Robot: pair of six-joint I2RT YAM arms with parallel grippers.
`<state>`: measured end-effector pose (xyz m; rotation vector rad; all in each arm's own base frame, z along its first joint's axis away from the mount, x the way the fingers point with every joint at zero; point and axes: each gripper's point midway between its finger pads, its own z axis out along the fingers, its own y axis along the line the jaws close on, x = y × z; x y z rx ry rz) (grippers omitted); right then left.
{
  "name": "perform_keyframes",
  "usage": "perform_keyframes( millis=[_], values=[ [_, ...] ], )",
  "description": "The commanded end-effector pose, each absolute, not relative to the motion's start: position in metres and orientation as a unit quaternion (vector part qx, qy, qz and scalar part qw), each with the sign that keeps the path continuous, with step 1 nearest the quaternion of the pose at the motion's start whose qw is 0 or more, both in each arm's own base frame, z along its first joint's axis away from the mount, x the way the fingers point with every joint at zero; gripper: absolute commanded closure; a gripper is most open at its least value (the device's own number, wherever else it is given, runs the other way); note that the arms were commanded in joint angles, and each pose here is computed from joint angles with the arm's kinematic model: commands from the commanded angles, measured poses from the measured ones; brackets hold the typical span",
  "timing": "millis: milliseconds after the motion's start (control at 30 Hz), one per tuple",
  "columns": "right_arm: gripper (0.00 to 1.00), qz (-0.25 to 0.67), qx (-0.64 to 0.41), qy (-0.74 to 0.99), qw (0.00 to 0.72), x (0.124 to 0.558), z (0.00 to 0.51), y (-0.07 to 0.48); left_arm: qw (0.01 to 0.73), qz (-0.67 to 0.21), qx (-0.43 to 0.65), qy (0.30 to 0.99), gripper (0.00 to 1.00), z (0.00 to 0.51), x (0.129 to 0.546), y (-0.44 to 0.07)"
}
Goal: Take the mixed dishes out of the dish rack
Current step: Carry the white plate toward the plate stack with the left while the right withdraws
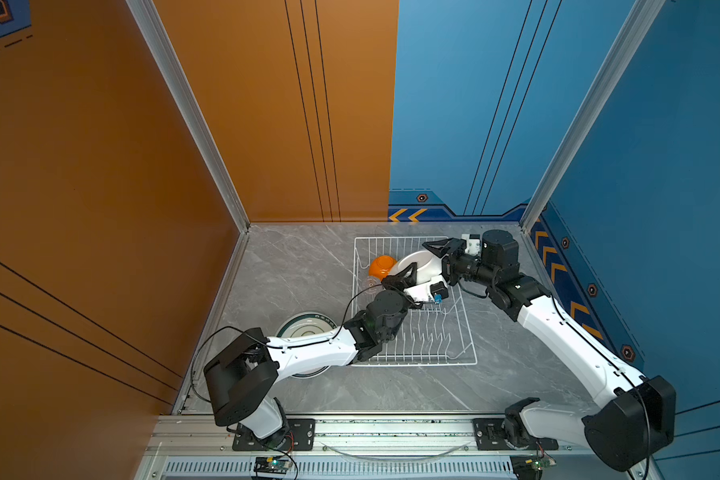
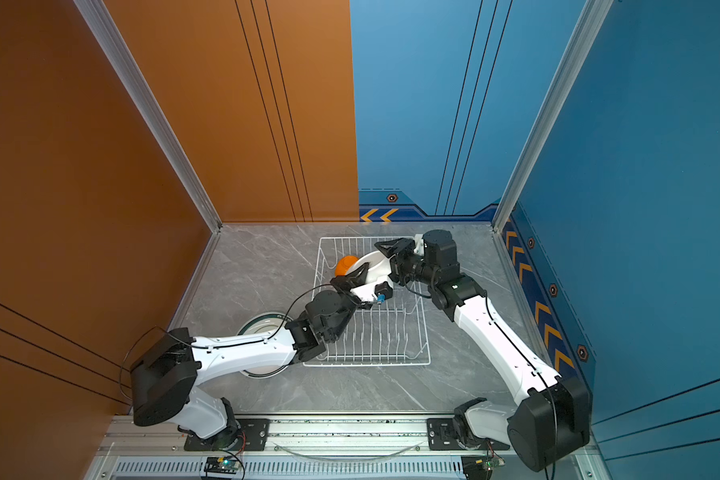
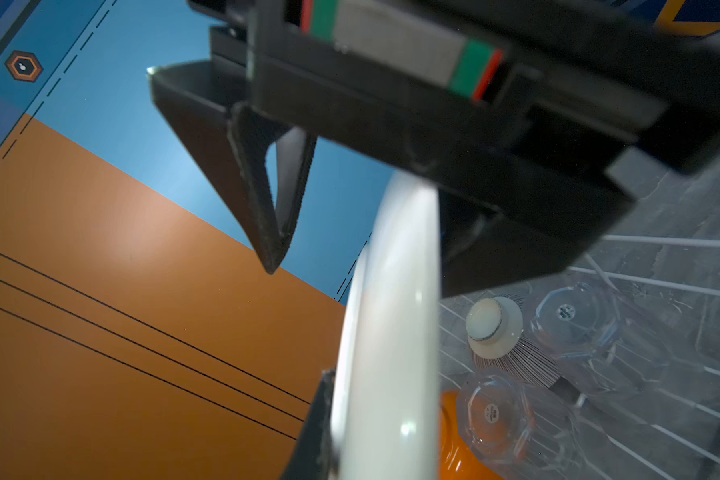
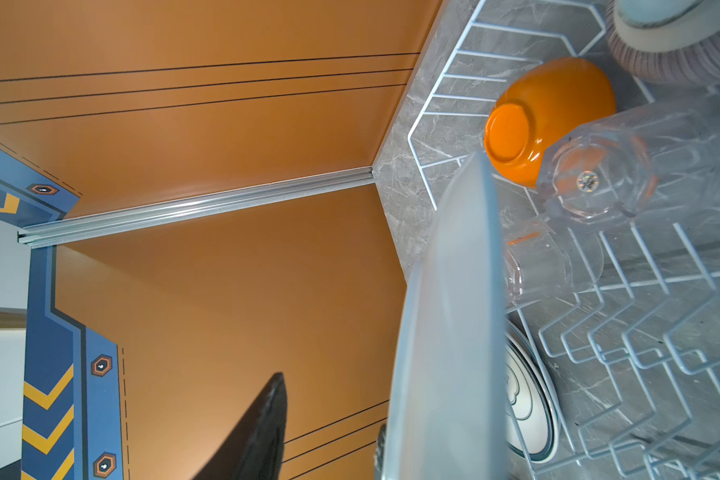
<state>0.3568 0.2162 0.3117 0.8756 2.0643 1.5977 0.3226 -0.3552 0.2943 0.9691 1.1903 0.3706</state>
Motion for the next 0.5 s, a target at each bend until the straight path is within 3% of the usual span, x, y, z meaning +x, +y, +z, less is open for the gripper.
perform_keyframes(
  millis=[0,467],
  values=[
    [0.43,0.592,0.293,0.719,0.218,0.363,0.328,0.211,0.725,0.143,0.436,0.514,1.00,0.304,0.308,-0.368],
    [0.37,0.544,0.301,0.721,0.305,0.359,0.330,0.157,0.736,0.125,0.360,0.560,1.00,0.323,0.314,-0.345]
  ],
)
